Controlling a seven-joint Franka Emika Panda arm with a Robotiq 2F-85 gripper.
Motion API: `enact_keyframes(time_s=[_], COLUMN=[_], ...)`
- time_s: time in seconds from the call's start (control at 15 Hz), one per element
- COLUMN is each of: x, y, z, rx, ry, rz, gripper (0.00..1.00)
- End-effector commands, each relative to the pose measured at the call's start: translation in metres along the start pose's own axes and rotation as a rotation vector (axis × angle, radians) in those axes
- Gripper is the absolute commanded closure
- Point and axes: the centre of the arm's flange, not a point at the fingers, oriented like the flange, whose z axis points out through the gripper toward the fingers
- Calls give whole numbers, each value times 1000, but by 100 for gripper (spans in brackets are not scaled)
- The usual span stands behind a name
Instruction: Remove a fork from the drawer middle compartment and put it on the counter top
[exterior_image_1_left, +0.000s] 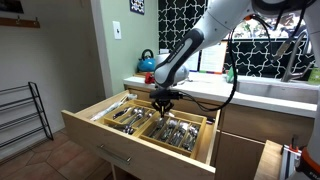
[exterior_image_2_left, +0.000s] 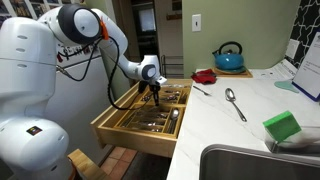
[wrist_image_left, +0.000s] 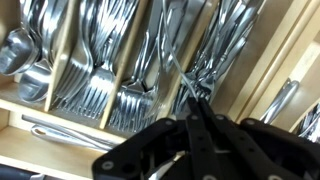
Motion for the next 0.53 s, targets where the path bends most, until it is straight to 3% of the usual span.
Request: enact_keyframes(time_s=[0.0, 0.47], x=[-21, -7], y=[28, 87], z=[-32, -122], rx=[-53, -94], ry=[16, 229], rz=[40, 38], gripper=[99, 99])
